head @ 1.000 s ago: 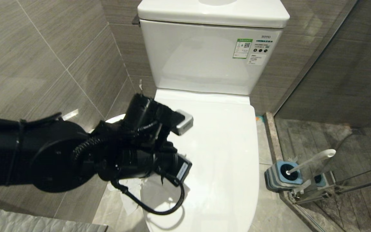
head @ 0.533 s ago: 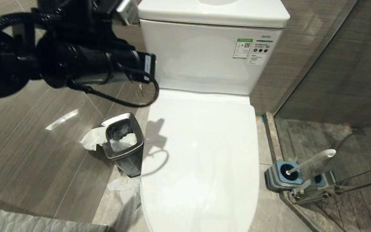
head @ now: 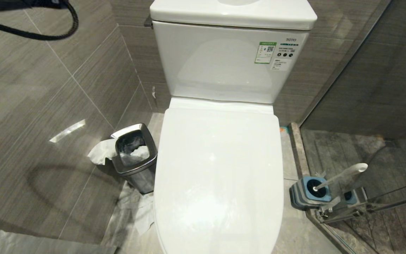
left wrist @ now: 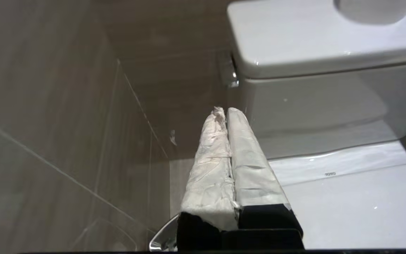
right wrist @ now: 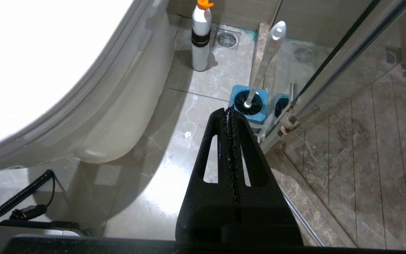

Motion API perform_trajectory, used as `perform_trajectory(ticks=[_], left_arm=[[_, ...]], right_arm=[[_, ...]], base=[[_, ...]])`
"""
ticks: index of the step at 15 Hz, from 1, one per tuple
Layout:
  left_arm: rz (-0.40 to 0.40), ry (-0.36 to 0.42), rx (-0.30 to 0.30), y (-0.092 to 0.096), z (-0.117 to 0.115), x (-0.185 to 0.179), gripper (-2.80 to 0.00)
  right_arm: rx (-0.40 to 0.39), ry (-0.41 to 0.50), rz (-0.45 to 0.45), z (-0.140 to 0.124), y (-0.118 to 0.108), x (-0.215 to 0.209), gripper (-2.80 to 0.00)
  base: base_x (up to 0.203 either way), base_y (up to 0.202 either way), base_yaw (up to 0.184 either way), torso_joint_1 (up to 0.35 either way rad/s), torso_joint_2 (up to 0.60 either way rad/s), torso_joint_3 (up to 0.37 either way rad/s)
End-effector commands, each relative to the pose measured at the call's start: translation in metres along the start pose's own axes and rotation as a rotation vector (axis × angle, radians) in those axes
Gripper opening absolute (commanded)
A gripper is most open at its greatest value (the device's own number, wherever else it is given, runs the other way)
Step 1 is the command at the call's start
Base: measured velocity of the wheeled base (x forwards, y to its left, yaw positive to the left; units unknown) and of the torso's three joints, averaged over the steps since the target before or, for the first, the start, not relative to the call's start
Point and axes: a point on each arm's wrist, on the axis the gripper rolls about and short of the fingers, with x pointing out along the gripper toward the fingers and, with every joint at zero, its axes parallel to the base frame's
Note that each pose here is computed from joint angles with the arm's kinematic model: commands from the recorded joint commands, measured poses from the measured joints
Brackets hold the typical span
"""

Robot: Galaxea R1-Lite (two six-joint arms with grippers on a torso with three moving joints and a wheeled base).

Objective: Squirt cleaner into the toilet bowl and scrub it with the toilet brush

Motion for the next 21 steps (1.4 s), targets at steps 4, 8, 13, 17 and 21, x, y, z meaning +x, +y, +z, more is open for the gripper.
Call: perform_trajectory(ticks=[4, 8, 13, 17, 21], left_arm=[[-0.013, -0.220, 0.000, 0.022, 0.068, -0.141, -2.80], [0.047, -0.343, -0.011, 0.028, 0.086, -0.220, -2.80], [0.135, -0.404, 0.017, 0.014, 0.067, -0.304, -2.80], [0.189, -0.402, 0.012, -0.006, 0.038, -0.348, -2.80], [0.180, -0.372, 0.009, -0.021, -0.004, -0.384, -2.80]], right_arm=[[0.000, 0.001, 0.000, 0.000, 0.000, 0.000, -2.80], [0.000, 0.001, 0.000, 0.000, 0.000, 0.000, -2.80], [0.000, 0.002, 0.000, 0.000, 0.000, 0.000, -2.80], [0.001, 0.000, 0.000, 0.000, 0.000, 0.000, -2.80], [0.000, 0.000, 0.000, 0.000, 0.000, 0.000, -2.80]], base=[[0.000, 0.000, 0.000, 0.000, 0.00, 0.000], [0.000, 0.000, 0.000, 0.000, 0.00, 0.000], [0.000, 0.000, 0.000, 0.000, 0.00, 0.000], [0.000, 0.000, 0.000, 0.000, 0.00, 0.000], [0.000, 0.000, 0.000, 0.000, 0.00, 0.000]])
